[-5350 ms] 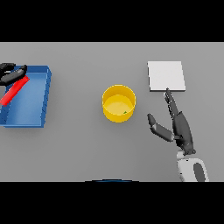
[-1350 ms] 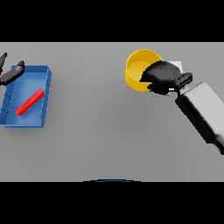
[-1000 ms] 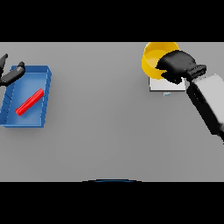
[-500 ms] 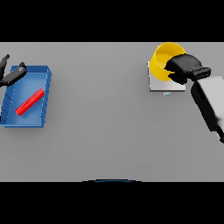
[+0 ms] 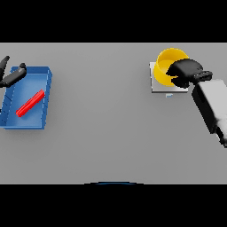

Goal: Pick up the red beaker and tilt it to pour out 1 green nut into yellow bowl. Pick up the yellow bowl and place it on the metallic measuring scale.

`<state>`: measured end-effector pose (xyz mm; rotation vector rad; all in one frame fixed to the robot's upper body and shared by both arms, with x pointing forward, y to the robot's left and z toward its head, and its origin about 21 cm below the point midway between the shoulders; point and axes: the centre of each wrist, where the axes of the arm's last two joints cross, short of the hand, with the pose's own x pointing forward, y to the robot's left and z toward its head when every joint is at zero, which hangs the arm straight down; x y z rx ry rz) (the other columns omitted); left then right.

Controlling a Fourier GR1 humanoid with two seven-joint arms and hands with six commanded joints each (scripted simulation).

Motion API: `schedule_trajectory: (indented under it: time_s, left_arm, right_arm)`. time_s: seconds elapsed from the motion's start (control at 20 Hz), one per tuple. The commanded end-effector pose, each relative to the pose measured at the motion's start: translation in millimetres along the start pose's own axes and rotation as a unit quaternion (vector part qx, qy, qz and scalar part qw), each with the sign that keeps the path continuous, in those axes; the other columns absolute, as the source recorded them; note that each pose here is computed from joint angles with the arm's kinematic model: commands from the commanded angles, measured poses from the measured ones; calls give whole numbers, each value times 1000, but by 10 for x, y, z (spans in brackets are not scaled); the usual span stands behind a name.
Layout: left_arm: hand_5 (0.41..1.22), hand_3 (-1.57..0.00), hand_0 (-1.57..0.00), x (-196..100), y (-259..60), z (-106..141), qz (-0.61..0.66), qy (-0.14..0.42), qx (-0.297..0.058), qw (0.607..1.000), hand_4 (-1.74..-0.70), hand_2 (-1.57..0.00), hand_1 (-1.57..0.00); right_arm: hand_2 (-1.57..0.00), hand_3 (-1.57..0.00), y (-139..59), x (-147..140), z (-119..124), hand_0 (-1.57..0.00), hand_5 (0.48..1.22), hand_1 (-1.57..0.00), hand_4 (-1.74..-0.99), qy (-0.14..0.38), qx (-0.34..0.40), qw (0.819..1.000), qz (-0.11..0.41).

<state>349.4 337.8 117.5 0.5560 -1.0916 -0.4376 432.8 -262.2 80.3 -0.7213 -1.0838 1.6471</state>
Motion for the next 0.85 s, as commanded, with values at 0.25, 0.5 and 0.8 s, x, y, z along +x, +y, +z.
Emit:
schedule_trajectory:
  time_s: [0.25,0.5,0.8]
  left_arm:
    - [764,1,1,-2,-17,-2,7,0,-2,1000,-839,1,1]
    - [750,1,1,-24,42,14,5,-5,-1,1000,-834,1,1]
    - [760,1,1,2,-14,-20,7,-2,-2,1000,-833,1,1]
  right_arm:
    - [-579,-476,-18,-29,0,-757,923,-673,-1513,9,13,999,-43]
    - [-192,-164,22,-47,1,-247,824,-243,-1448,9,26,999,-40]
    - [-50,-42,-33,-39,21,-64,779,-63,-1390,15,38,999,-29]
